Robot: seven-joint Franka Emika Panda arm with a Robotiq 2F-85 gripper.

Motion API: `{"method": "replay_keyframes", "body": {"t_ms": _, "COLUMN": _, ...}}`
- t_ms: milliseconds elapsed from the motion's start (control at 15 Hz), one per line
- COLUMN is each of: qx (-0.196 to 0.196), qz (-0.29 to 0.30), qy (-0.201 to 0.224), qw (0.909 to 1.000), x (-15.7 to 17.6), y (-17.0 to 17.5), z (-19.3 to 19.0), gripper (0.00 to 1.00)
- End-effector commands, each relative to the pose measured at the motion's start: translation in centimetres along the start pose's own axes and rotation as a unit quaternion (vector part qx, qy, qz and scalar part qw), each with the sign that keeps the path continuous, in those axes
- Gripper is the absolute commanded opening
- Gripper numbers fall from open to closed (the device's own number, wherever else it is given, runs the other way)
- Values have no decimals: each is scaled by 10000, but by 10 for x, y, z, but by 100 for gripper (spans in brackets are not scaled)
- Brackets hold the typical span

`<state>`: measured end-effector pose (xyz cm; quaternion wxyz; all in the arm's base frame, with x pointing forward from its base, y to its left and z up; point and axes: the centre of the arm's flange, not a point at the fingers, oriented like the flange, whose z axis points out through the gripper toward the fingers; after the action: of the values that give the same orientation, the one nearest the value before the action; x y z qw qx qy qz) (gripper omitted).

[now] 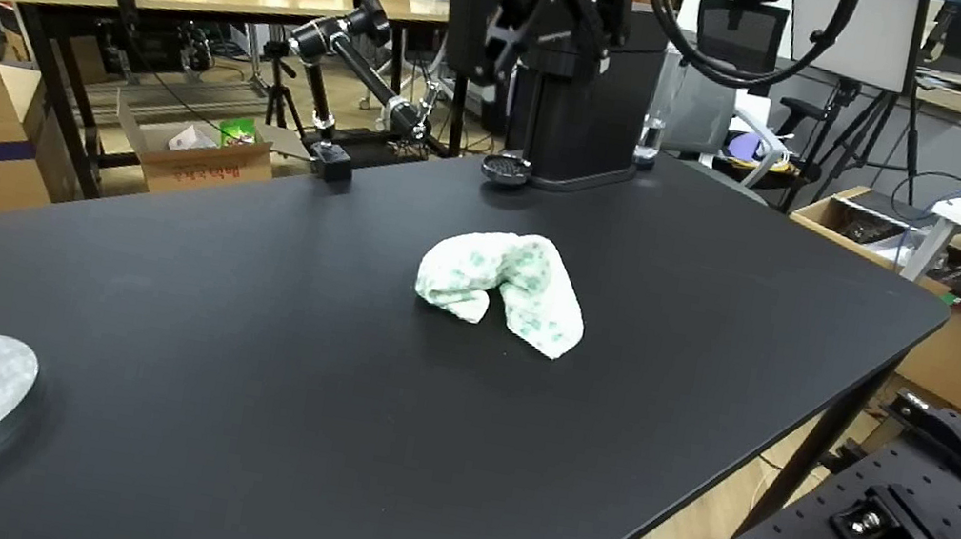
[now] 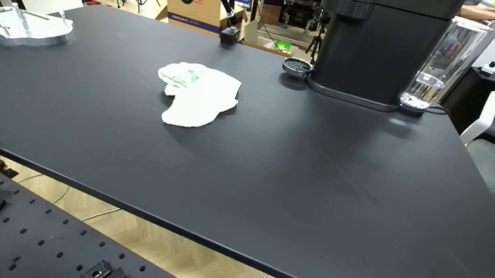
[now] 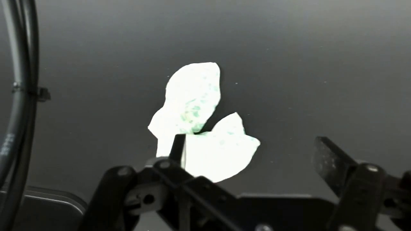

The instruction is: Hang the cloth on the black rod

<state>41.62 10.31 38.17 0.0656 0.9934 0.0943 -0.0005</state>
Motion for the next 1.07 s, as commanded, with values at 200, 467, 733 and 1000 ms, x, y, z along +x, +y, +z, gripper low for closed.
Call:
{"method": "replay_keyframes", "body": {"t_ms": 200, "qx": -261, "qz": 17, "qy": 113, "qw": 9996, "x": 1, "y": 33, "z": 38, "gripper": 100}}
{"method": "replay_keyframes", "body": {"t_ms": 467, "qx": -279, "qz": 90, "qy": 176, "qw": 9994, "x": 4, "y": 33, "z": 47, "gripper": 100}}
{"method": "replay_keyframes", "body": {"t_ms": 733, "qx": -187, "qz": 205, "qy": -11, "qw": 9996, "x": 16, "y": 56, "z": 99, "gripper": 100}}
{"method": "replay_keyframes", "body": {"t_ms": 1000, "qx": -114, "qz": 168, "qy": -112, "qw": 9997, "x": 22, "y": 64, "z": 148, "gripper": 100}}
